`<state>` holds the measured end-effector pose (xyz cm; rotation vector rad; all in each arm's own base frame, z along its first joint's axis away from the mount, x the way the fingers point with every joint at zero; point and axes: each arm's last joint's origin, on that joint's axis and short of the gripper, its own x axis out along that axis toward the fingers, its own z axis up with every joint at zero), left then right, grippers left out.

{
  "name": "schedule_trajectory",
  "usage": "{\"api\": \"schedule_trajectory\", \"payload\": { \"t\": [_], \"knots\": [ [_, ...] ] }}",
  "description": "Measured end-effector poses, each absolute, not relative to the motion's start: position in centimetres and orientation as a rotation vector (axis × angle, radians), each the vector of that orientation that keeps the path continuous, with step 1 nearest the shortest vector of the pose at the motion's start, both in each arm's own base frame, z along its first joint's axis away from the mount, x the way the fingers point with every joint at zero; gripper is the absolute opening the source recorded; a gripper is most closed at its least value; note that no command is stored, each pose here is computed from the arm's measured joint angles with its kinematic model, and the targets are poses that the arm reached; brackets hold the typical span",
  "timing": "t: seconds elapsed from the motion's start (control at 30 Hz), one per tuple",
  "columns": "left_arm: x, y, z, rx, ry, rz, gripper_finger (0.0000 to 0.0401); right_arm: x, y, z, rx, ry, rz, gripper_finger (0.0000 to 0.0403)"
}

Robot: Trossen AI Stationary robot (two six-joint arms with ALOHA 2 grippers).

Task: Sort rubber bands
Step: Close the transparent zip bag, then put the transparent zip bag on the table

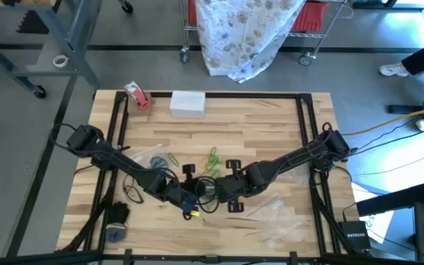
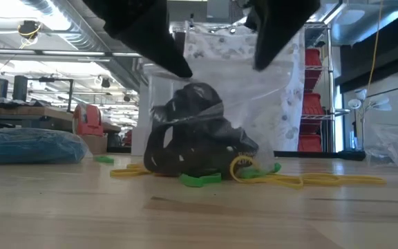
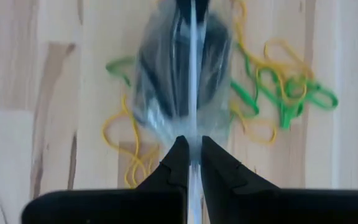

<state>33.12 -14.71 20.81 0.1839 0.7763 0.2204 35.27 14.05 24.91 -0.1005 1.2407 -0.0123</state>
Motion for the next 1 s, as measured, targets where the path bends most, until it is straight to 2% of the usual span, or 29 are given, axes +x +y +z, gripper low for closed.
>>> {"api": "schedule_trajectory", "payload": {
  "t": [0.27, 0.53, 0.63, 0.87, 1.0],
  "knots": [
    [32.8, -14.9, 21.2, 0.168, 0.771, 0.218, 0.0000, 33.9, 14.6, 24.9, -0.089, 1.332, -0.031, 0.0021],
    [32.8, -15.0, 21.4, 0.161, 0.760, 0.210, 0.0000, 33.5, 15.8, 24.9, -0.021, 1.315, -0.066, 0.0029],
    [32.7, -15.0, 21.4, 0.168, 0.770, 0.211, 0.0000, 33.0, 16.2, 24.8, -0.019, 1.337, -0.082, 0.0057],
    [32.9, -14.6, 21.4, 0.192, 0.768, 0.209, 0.0000, 32.2, 17.1, 24.8, -0.126, 1.327, -0.097, 0.0153],
    [33.2, -13.8, 21.4, 0.233, 0.778, 0.212, 0.0000, 31.7, 17.1, 24.8, -0.192, 1.350, -0.125, 0.0185]
  ]
}}
